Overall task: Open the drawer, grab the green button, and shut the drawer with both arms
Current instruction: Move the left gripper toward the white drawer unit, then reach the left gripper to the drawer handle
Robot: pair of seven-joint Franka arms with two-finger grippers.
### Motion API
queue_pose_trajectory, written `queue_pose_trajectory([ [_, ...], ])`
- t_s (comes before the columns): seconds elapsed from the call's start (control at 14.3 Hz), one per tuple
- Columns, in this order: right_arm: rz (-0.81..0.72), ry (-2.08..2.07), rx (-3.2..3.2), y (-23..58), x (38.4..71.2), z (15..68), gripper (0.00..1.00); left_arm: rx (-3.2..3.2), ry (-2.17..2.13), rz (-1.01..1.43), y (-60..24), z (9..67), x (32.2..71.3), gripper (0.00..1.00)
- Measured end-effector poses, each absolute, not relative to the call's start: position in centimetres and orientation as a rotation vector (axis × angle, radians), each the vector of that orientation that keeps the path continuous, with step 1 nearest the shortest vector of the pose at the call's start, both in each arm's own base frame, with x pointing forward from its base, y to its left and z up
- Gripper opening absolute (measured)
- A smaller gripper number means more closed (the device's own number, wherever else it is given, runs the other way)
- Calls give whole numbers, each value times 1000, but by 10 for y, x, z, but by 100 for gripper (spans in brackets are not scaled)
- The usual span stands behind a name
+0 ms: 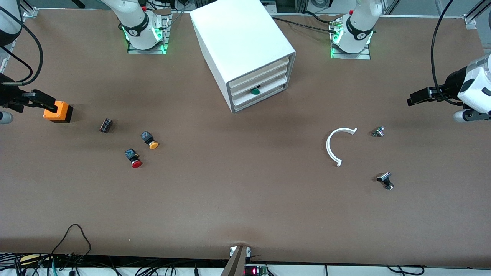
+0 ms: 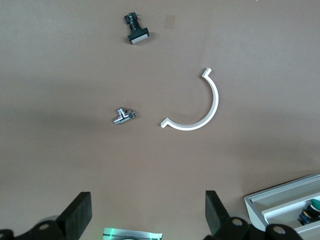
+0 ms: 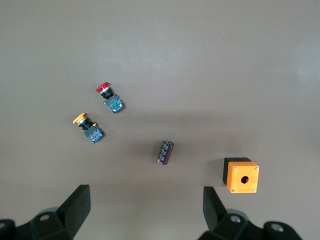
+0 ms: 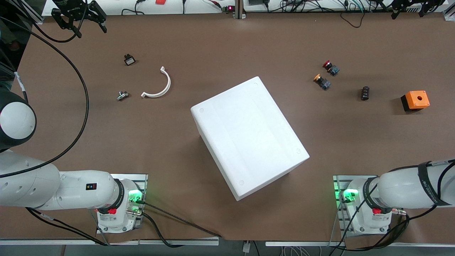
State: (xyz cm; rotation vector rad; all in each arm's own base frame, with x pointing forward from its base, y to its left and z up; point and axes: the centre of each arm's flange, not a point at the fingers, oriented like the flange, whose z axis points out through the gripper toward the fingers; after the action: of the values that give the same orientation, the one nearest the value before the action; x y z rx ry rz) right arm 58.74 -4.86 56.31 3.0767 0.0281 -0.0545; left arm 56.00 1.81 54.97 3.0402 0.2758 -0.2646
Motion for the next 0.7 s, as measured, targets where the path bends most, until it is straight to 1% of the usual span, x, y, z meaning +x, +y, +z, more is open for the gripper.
queue_pose_trajectory([
  [0.35, -58, 29, 3077, -49, 588, 562, 100, 3019, 252, -317, 7, 535, 564, 100],
  [0.7, -58, 29, 3077, -48, 588, 562, 100, 2862, 168, -487, -48, 477, 572, 100],
])
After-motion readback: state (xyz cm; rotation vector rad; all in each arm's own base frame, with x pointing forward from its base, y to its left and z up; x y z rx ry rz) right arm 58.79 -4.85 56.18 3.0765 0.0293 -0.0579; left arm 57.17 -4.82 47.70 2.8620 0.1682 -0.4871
